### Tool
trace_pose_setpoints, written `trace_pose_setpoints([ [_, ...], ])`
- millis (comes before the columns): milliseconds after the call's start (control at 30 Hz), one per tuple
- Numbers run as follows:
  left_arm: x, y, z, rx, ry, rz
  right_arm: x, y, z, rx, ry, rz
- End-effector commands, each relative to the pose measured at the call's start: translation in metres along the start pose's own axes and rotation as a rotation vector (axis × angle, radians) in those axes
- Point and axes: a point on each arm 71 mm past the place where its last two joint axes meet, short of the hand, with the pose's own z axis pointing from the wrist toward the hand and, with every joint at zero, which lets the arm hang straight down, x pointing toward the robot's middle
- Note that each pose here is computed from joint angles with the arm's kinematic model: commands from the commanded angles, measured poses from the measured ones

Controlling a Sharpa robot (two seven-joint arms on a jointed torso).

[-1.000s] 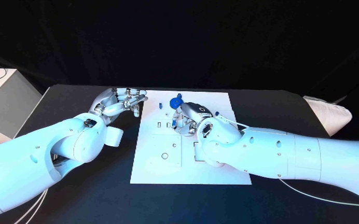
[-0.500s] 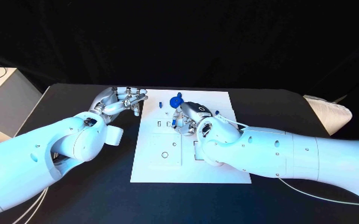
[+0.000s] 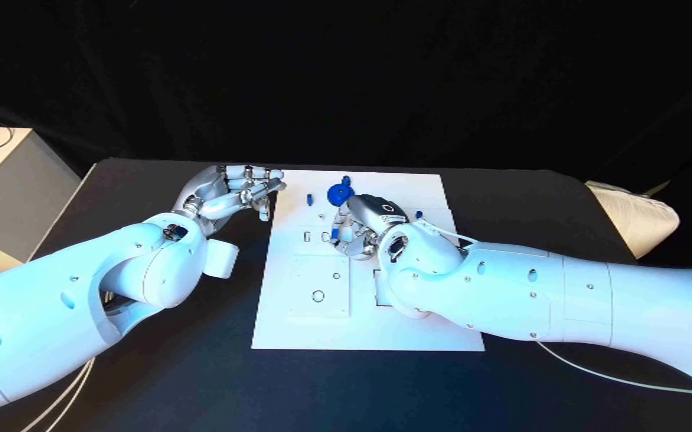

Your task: Assemble the parts on the task board

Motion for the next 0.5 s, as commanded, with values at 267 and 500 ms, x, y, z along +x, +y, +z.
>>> trace_pose_setpoints([
  [267, 0.0016, -0.0008, 0.0003, 0.006, 0.012, 0.001, 0.0038, 0.0022, -0.0009, -0.021, 0.018, -0.016],
  [500, 0.0014, -0.0008, 0.0002, 0.005, 0.012, 0.001, 0.0051, 0.0014, -0.0008, -0.021, 0.023, -0.018],
])
